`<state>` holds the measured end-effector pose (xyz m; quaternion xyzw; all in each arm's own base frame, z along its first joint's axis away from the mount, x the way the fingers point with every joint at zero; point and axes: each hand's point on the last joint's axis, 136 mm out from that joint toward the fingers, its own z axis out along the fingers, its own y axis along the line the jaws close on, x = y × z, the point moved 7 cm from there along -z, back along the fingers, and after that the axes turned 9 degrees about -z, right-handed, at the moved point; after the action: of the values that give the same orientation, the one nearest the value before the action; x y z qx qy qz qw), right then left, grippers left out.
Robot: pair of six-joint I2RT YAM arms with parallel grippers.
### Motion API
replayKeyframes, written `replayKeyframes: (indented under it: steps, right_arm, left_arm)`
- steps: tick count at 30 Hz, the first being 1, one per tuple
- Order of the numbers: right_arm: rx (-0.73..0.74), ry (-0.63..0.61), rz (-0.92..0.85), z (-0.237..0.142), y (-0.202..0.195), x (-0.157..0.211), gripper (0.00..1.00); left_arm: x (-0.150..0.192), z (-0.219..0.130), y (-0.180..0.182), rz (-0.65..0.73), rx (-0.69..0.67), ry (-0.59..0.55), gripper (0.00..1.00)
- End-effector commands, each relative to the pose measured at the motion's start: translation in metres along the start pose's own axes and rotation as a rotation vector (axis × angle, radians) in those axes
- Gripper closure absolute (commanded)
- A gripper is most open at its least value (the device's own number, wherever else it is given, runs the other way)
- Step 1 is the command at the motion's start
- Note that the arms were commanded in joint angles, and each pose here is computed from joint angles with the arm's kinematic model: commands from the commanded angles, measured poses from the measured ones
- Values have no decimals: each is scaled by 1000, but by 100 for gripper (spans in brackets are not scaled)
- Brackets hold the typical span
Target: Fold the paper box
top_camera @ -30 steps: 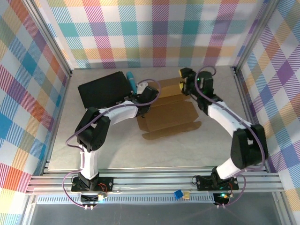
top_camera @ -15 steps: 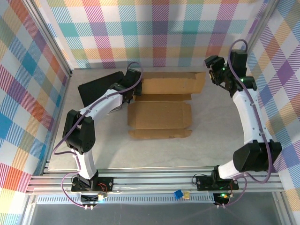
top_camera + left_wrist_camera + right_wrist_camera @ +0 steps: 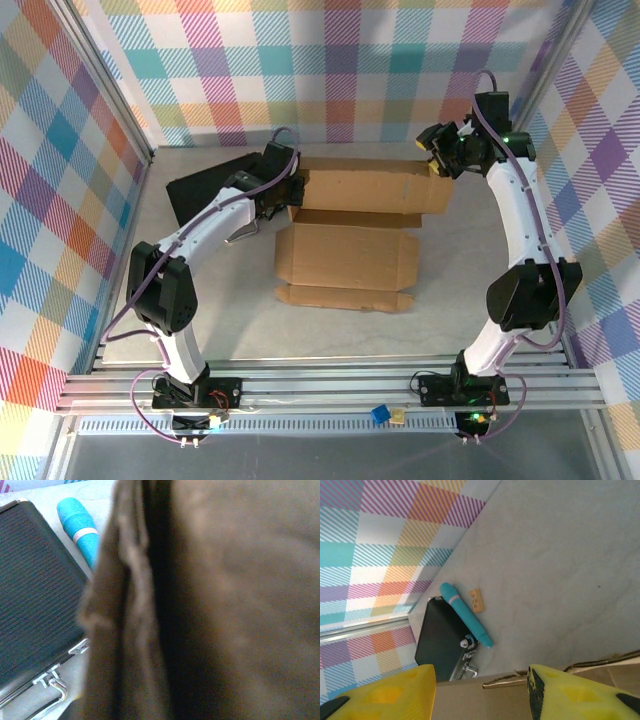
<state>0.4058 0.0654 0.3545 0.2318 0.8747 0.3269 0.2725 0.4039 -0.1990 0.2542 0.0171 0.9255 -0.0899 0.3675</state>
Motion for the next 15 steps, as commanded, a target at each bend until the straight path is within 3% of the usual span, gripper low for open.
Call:
replayKeyframes:
  steps: [1,11,15]
  right_arm:
    - [-26,47,-33,-14,6,20,49]
    - [-34,115,-35,2,7,43,50]
    - [-61,110,-18,4,9,42,55]
  left_arm:
    - [-10,-21,-4,-22,33,-27,100]
    - [-11,-23,-8,-35,40,-52,100]
    - [-12,-25,-9,-35,44,-59,100]
